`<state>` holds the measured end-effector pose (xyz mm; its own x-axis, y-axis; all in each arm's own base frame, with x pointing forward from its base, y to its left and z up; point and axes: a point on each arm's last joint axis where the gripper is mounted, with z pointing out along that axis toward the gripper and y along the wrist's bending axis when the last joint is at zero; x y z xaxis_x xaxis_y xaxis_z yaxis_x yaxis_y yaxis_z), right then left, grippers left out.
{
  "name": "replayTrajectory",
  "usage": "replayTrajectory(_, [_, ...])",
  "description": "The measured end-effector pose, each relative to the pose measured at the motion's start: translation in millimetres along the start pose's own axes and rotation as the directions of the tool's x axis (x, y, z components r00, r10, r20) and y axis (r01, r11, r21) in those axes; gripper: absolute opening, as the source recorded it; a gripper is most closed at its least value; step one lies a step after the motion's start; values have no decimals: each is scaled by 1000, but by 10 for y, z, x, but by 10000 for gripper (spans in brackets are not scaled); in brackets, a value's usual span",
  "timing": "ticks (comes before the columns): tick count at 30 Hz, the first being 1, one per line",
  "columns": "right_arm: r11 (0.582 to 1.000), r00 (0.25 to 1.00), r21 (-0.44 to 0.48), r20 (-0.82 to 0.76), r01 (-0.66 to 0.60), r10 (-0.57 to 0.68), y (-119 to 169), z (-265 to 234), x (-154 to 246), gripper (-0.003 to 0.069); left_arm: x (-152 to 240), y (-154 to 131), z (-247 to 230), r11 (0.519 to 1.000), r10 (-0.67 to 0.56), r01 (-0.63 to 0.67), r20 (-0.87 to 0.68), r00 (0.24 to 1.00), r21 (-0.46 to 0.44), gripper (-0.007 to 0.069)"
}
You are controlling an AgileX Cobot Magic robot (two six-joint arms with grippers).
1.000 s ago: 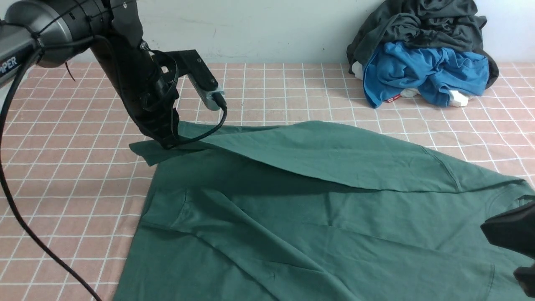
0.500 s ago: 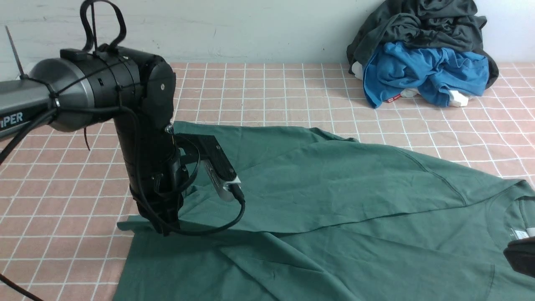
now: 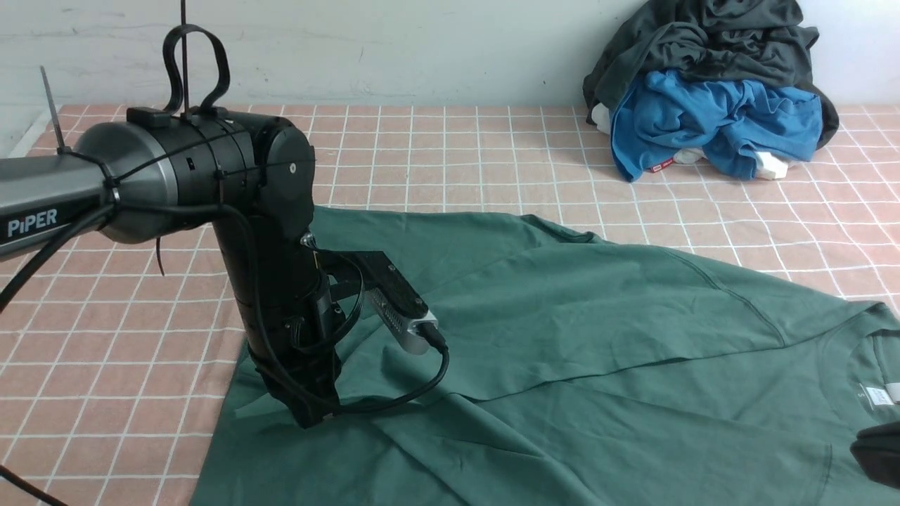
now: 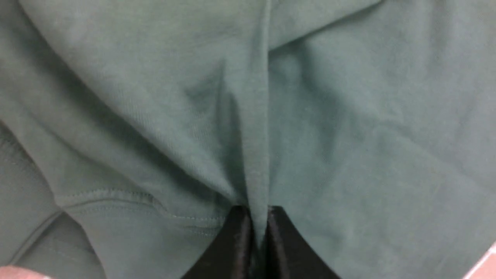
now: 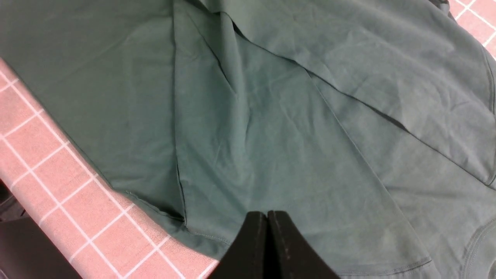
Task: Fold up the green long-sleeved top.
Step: Use the left arm to drag and drop the cuff onto the cuff closest to the left arm, then use both arms simultaneously to clamp the lower edge of the clothing fabric
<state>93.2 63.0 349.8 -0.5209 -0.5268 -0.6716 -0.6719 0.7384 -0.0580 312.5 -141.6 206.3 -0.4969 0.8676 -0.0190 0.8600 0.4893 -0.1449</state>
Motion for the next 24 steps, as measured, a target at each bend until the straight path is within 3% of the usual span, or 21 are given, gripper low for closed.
replayTrajectory(4, [1000, 1000, -1, -3, 0, 0, 1, 0, 3, -14, 20, 23, -1, 1000, 12, -12, -22, 1000, -25, 27])
replayTrajectory(8, [1000, 1000, -1, -4, 0, 0, 1, 0, 4, -14, 32, 37, -1, 999, 7, -8, -35, 999, -41, 103])
replayTrajectory(16, [1000, 1000, -1, -4, 0, 0, 1, 0, 4, -14, 86, -3, -27, 995, -86, 84, -33, 996, -49, 410])
replayTrajectory(22, [1000, 1000, -1, -4, 0, 0, 1, 0, 4, -14, 291, -338, -128, 997, -43, 41, -34, 999, -62, 440])
replayTrajectory(24, [1000, 1000, -2, -4, 0, 0, 2, 0, 4, -14, 477, -626, -115, 998, 22, -25, -54, 998, -54, 436])
